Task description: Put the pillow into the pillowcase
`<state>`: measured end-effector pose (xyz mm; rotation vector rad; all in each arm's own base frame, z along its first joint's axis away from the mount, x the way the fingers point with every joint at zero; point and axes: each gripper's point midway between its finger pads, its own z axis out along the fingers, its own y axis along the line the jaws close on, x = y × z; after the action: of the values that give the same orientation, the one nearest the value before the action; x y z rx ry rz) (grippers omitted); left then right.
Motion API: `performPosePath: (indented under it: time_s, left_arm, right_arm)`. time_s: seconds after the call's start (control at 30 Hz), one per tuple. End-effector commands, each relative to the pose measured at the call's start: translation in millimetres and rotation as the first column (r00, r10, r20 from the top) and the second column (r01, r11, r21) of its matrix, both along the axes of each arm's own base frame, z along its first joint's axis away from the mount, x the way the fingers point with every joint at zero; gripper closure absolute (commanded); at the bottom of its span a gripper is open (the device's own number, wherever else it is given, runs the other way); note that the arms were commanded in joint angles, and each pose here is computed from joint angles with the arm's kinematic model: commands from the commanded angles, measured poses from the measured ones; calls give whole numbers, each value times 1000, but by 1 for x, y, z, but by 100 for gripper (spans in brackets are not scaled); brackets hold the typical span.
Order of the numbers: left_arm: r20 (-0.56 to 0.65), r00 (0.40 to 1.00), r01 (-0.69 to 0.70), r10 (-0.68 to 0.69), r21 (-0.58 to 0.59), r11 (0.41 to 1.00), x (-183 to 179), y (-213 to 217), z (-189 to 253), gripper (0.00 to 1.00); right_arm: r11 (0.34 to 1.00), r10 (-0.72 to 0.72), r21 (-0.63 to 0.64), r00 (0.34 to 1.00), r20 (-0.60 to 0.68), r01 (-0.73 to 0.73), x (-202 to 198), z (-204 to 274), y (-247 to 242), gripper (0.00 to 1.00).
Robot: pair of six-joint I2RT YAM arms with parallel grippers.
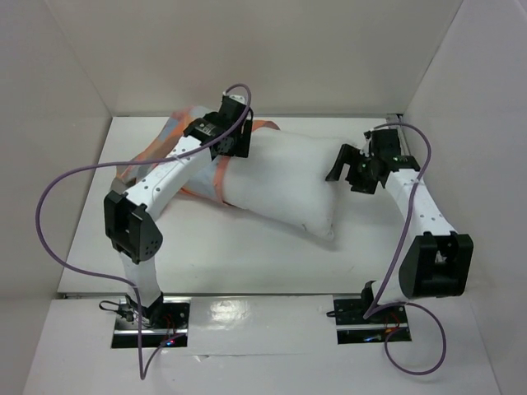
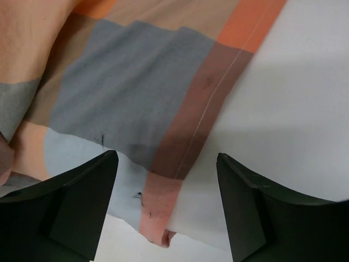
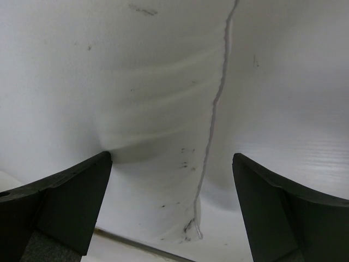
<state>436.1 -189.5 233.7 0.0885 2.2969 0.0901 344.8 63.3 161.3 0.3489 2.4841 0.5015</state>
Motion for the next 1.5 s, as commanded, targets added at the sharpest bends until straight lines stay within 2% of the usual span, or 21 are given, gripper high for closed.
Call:
performPosePath:
  time_s: [0.0,0.17,0.3,0.4,0.43,0.47,0.57,0.6,0.67,0.7,0.83,0.93,1.0,1.1,1.2,1.23,1.27,1.37,1.4,1.43,1.47]
  left_arm:
    - [24,998,-53,52,58,997,6,20,-1,15]
    - [-34,995,-94,96,62,994,12,36,-27,27]
    - [-28,994,-101,104,69,992,12,38,-23,55]
    - [-27,1000,-16,15,-34,999,11,13,-8,88]
    - [-35,999,24,-26,-39,999,9,8,-5,100]
    - [-32,997,62,-65,-69,996,7,-5,-1,100]
    - [1,950,308,-313,-192,932,-16,-67,29,100]
    - [50,888,453,-458,-279,847,-38,-116,54,100]
    - [133,773,621,-620,-356,698,-73,-183,92,100]
    - [162,683,698,-712,-432,571,-100,-212,109,100]
    - [335,471,792,-816,-568,224,-166,-269,177,100]
    - [405,437,782,-803,-613,116,-176,-257,197,100]
    - [377,488,748,-787,-645,155,-164,-244,190,100]
    - [187,624,646,-759,-669,367,-150,-230,131,100]
    - [23,734,564,-679,-576,591,-129,-206,66,100]
    - [1,794,525,-608,-506,684,-112,-193,53,95]
    - [-33,818,501,-575,-452,738,-106,-182,40,74]
    - [-44,866,459,-497,-325,827,-95,-162,40,43]
    - [-28,870,463,-492,-292,837,-104,-163,49,27]
    - [-27,877,459,-479,-243,854,-110,-156,52,24]
    - [10,909,413,-418,-171,895,-106,-143,60,24]
  right_arm:
    - [994,90,58,994,68,-94,-2,10,16,1]
    - [986,109,121,994,17,-110,-8,-18,29,1]
    - [981,127,142,991,29,-130,-4,-25,37,4]
    - [975,155,158,988,15,-155,-3,-32,49,15]
    - [972,168,164,986,20,-169,-4,-31,57,21]
    - [965,190,179,981,26,-192,-3,-31,64,27]
    - [935,236,255,969,74,-247,0,-19,93,72]
    - [919,250,276,957,146,-282,12,-3,104,90]
    - [882,277,336,941,194,-329,19,21,128,100]
    - [872,270,336,922,278,-357,33,54,133,100]
    - [858,222,339,873,433,-386,48,135,140,100]
    - [879,182,318,866,466,-356,45,153,129,100]
    - [893,162,310,877,453,-325,40,144,124,100]
    - [912,145,317,928,343,-260,24,95,113,100]
    - [924,135,315,954,267,-219,4,51,101,100]
    - [929,108,327,972,208,-173,-1,29,92,100]
    - [924,104,342,972,211,-173,-5,31,93,100]
    - [927,97,336,972,216,-167,-8,35,91,100]
    - [937,94,310,971,219,-160,-6,36,88,93]
    - [944,95,293,975,202,-152,-11,37,85,79]
    - [950,94,271,972,215,-152,-8,45,82,41]
